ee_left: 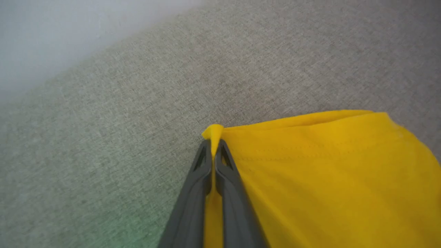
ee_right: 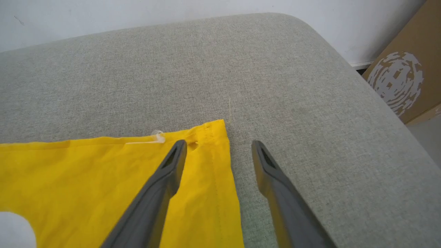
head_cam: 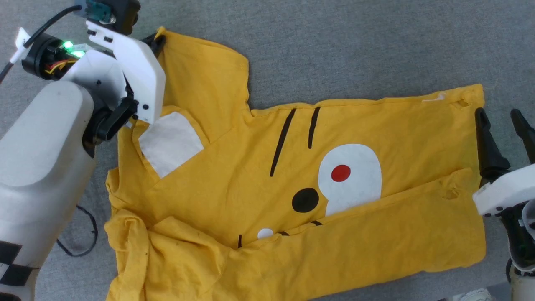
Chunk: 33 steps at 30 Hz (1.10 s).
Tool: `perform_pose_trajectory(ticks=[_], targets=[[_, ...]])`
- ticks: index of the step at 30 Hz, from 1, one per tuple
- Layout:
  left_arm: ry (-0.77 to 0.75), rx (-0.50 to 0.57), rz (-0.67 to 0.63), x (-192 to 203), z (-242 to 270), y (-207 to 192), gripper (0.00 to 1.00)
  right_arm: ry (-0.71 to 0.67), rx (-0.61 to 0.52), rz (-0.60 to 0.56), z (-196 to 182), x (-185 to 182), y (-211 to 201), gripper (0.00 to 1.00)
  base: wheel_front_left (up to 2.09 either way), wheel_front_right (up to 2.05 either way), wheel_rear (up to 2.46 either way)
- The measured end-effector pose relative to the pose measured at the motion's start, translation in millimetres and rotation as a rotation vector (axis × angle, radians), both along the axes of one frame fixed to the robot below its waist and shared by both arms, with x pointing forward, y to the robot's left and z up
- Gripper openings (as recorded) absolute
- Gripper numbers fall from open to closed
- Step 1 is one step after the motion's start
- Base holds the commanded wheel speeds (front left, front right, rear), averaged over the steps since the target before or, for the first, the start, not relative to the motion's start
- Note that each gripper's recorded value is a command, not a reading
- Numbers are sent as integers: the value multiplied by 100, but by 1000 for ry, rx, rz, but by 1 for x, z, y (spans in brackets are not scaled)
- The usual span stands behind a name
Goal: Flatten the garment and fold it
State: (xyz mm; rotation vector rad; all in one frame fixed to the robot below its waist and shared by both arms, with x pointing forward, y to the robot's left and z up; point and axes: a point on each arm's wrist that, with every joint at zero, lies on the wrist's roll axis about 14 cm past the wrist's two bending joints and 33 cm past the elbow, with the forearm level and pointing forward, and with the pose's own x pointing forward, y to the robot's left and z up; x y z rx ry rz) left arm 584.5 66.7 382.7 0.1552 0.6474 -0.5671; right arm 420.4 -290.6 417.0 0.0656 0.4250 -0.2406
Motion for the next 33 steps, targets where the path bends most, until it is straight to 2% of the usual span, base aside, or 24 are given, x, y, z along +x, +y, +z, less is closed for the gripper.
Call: perform_pose_trajectory(ticks=[7, 10, 16, 20, 25, 26, 27, 28, 33], targets=[[-40, -6, 44, 0, 12, 13, 0, -40, -58, 81, 31, 27, -1, 100, 0, 0, 0], [-52, -16, 60, -2, 19, 18, 0, -19, -45, 108, 37, 41, 0, 100, 0, 0, 0], [-66, -23, 86, -5, 27, 27, 0, 184, -47, 128, 8, 43, -11, 100, 0, 0, 0], [-58, -19, 103, -8, 24, 34, 0, 290, -10, 127, -16, 38, -10, 100, 0, 0, 0], [-38, -15, 123, -11, 16, 41, 0, 370, 43, 143, -41, 33, 0, 100, 0, 0, 0], [-36, -13, 125, -11, 15, 42, 0, 378, 59, 140, -43, 33, 1, 96, 0, 0, 0], [-33, -14, 126, -12, 14, 42, 0, 387, 75, 138, -45, 33, 3, 40, 0, 0, 0], [-32, -13, 127, -12, 13, 43, 0, 391, 90, 133, -46, 33, 3, 0, 0, 0, 0], [-49, -23, 135, -10, 18, 43, 0, 377, 102, 121, -44, 37, 2, 0, 0, 0, 0]])
